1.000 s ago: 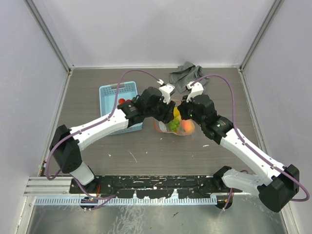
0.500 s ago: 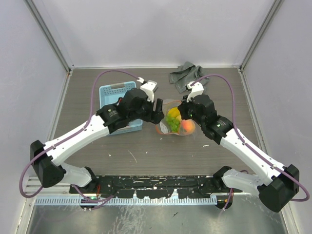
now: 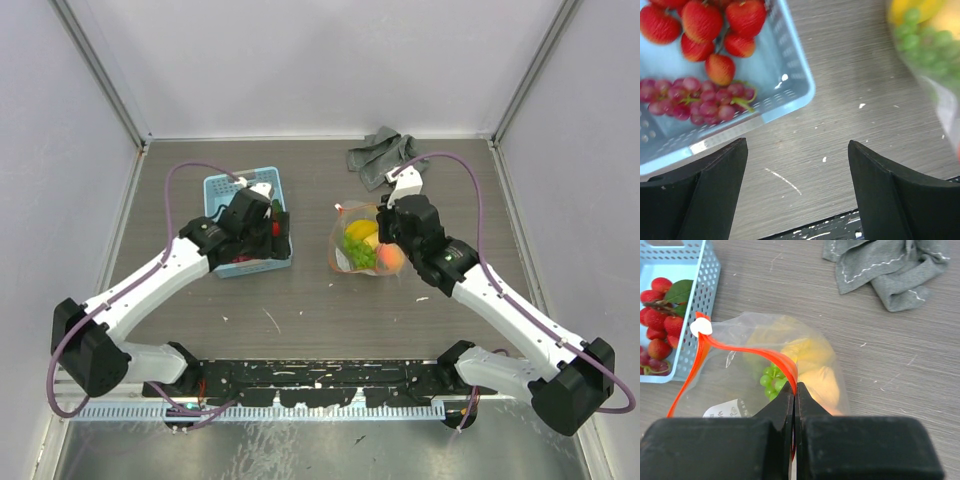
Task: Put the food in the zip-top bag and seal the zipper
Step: Pick up the fake fruit from the bin.
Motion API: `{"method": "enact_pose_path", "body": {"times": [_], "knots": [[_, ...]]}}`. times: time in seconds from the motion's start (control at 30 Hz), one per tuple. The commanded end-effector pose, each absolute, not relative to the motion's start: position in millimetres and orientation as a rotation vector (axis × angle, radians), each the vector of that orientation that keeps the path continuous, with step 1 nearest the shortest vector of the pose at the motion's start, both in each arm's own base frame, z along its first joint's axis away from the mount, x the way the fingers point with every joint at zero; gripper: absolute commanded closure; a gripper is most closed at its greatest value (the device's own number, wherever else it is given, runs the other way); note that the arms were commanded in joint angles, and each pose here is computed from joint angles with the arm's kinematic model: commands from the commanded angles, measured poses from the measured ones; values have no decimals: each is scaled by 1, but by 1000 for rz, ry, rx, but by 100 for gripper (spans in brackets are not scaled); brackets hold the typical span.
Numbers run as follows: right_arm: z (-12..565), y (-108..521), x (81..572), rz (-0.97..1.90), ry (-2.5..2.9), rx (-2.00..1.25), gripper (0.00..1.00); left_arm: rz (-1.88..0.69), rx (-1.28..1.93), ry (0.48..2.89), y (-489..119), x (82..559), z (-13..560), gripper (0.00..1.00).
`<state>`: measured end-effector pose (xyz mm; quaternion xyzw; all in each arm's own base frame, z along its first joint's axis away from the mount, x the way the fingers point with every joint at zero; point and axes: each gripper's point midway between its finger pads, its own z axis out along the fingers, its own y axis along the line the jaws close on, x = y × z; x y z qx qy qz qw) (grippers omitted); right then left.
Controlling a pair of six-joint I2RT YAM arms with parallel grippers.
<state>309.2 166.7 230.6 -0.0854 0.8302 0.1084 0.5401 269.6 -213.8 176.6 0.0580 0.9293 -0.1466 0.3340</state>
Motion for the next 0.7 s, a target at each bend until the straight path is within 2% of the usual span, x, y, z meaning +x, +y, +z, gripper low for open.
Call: {"method": "enact_pose_path", "body": {"times": [0.0,0.23,0.47,0.67], "knots": [[272,147,316,171,1854,-128,100,-380,20,2429,-188,269,181,18],[279,122,319,28,1824,-73,100,-355,-90,2510,-167,270,158,16],[283,108,318,-36,1794,-44,100,-342,-134,2479,-157,272,164,14],[274,110,320,-42,1809,-61,100,-473,-140,2480,-175,269,174,13]]}}
